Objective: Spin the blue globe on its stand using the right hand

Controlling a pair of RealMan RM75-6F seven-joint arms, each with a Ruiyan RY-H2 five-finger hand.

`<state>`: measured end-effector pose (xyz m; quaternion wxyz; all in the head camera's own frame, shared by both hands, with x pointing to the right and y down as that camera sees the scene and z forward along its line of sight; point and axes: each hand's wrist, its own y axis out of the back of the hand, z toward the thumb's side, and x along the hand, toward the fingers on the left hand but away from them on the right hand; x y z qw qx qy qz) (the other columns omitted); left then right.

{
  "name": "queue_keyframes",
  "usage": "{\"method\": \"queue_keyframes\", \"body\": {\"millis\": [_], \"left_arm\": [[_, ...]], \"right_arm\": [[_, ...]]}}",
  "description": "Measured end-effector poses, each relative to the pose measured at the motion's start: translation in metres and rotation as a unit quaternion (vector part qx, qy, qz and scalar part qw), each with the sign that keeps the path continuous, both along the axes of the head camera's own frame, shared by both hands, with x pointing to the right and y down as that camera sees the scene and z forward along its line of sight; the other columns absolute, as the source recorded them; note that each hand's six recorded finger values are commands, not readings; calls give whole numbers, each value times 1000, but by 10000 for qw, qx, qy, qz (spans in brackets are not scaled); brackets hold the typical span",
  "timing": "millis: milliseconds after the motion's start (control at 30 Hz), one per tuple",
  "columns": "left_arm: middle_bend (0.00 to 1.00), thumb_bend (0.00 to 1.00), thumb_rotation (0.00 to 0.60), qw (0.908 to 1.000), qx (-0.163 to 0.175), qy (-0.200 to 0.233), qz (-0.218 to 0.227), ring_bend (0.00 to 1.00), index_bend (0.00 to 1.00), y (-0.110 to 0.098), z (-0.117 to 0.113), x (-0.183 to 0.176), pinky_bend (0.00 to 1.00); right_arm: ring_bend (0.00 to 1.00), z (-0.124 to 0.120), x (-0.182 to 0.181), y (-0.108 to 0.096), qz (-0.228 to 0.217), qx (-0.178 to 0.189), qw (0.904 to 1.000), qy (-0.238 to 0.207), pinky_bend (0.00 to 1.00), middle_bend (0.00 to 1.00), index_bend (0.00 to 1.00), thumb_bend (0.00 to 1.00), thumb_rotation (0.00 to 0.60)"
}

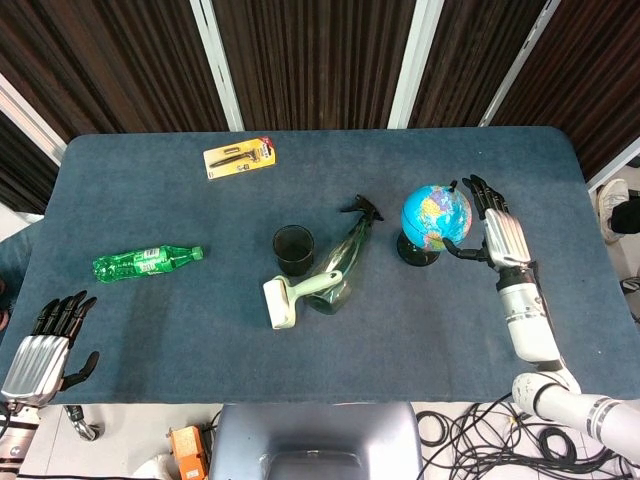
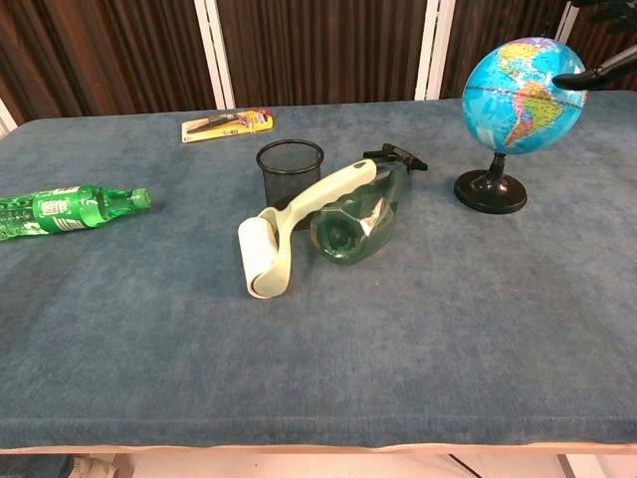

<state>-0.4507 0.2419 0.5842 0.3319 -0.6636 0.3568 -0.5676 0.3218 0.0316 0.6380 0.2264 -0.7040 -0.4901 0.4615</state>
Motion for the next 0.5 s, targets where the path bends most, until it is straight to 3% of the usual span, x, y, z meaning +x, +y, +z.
{"method": "queue_keyframes", "body": {"millis": [500], "left_arm": [[0,380,600,10000,-32,-30,1,0,65,0,1,0,0]], "right_arm": [[0,11,17,-3,203,-142,9995,206,9,0,0,179,600]]}}
